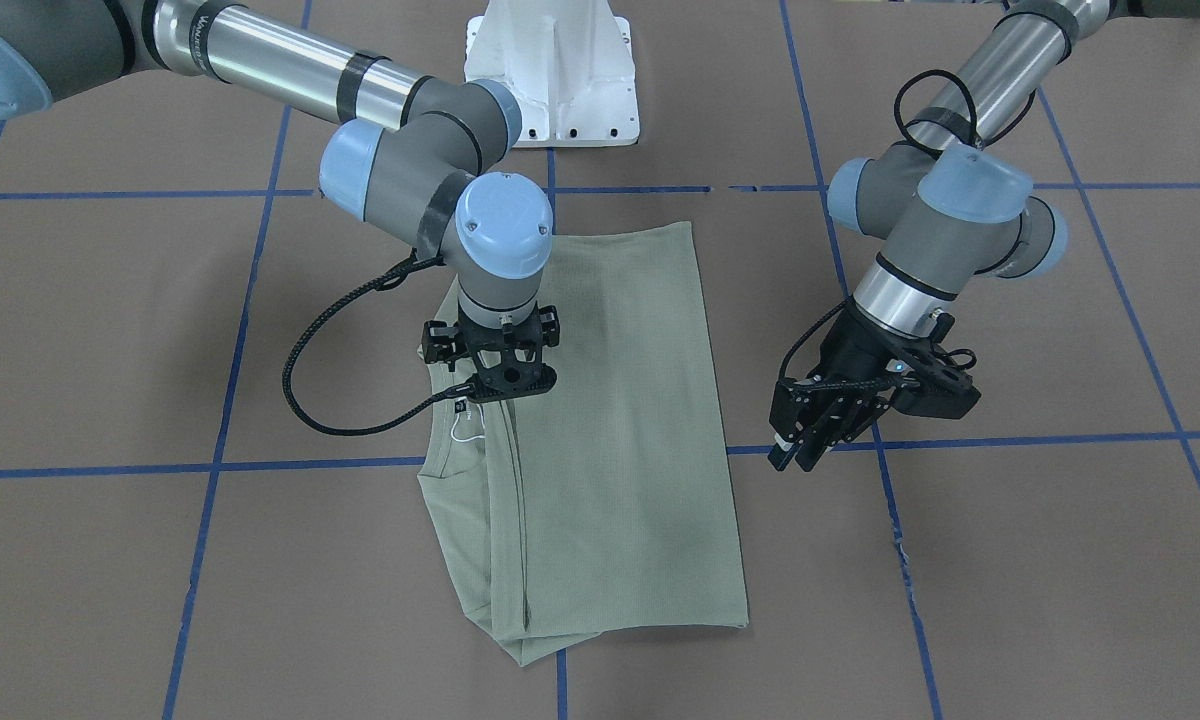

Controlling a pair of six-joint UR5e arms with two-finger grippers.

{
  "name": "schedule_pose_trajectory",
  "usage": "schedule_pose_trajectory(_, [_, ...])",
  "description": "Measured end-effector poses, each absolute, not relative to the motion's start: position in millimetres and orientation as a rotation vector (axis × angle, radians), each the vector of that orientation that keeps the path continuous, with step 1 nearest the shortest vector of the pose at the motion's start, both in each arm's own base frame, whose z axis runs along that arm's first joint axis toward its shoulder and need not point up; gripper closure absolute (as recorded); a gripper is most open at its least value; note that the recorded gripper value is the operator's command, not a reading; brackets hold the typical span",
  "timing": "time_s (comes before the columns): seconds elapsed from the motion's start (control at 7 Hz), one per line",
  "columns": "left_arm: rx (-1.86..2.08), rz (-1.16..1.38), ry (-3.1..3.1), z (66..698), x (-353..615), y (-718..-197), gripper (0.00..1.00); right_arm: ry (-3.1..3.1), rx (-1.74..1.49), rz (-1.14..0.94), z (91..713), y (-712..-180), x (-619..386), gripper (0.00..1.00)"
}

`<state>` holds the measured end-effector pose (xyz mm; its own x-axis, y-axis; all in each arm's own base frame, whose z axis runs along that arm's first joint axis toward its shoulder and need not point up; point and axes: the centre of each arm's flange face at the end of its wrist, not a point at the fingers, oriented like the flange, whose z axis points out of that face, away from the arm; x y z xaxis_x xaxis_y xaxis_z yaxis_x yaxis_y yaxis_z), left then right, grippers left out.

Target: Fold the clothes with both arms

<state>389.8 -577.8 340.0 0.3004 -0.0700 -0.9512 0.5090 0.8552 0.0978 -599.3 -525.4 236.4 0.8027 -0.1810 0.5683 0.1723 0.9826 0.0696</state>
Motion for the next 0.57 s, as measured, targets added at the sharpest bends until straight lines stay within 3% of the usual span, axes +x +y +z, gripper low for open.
schedule_pose_trajectory(0.57, [0.415, -0.393, 1.217, 340, 389, -576, 0.56, -0.56, 0.024, -0.19, 278, -558, -575, 0.0])
